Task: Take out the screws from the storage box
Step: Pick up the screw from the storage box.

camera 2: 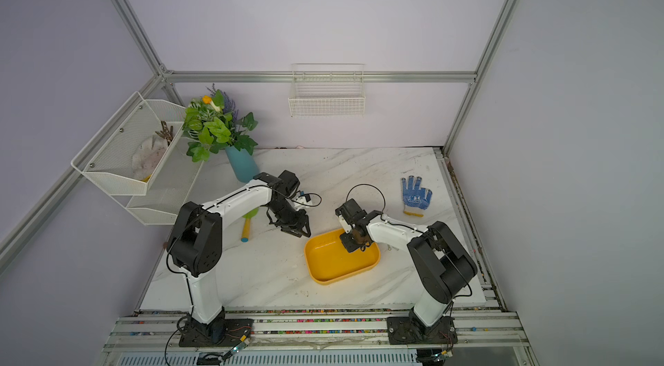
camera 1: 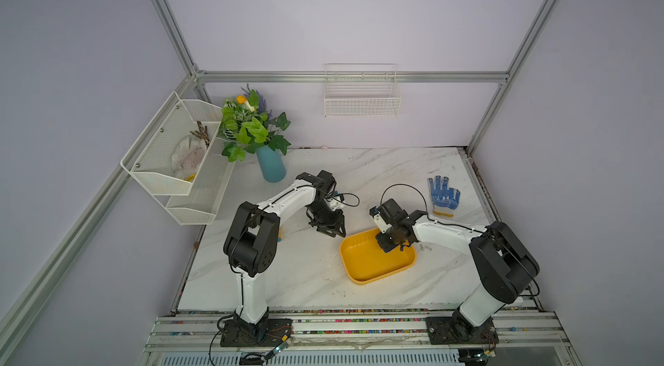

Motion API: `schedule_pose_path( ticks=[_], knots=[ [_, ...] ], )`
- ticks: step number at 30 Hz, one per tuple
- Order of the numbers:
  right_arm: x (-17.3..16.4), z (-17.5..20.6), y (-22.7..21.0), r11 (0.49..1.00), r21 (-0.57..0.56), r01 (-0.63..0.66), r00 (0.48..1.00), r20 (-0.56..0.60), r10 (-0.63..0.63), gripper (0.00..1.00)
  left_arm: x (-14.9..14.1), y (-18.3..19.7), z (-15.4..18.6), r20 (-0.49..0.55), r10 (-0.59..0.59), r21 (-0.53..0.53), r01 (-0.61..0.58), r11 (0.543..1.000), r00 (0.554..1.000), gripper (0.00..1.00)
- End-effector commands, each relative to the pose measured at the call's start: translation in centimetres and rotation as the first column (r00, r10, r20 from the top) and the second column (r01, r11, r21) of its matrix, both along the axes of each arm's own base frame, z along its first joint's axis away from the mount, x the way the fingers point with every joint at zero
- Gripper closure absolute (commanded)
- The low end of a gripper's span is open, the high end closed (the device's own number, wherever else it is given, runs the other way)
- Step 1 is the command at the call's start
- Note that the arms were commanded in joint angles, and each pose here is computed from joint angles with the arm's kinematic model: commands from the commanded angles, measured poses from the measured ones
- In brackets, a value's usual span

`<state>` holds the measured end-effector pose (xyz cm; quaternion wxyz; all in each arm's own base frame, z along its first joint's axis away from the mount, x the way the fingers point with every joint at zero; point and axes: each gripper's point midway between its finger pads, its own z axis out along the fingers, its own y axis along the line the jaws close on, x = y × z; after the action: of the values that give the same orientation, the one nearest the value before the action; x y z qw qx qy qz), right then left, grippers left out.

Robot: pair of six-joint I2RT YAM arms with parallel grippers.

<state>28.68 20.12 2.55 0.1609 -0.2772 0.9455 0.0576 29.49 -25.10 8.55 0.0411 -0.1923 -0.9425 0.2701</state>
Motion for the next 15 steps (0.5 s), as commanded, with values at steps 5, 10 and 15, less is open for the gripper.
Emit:
schedule_pose_path(
  ticks=[5,10,15],
  knots=[
    [-0.9,0.0,-0.2,0.999,-0.036,0.022,0.999,-0.036,-0.023,0.86,-1.6,0.9,-0.4,-0.036,0.028,0.011,-0.027,1.0,0.999,0.55],
    [-0.6,0.8,0.4,1.0,-0.009,0.03,0.999,-0.018,-0.03,0.88,-1.8,1.6,-0.6,-0.036,0.072,0.047,-0.071,0.996,0.997,0.55],
    [-0.4,0.7,0.0,0.998,-0.038,0.052,0.998,-0.017,-0.053,0.9,-2.3,1.9,-0.2,-0.042,0.139,0.046,-0.137,0.989,0.989,0.54]
  ],
)
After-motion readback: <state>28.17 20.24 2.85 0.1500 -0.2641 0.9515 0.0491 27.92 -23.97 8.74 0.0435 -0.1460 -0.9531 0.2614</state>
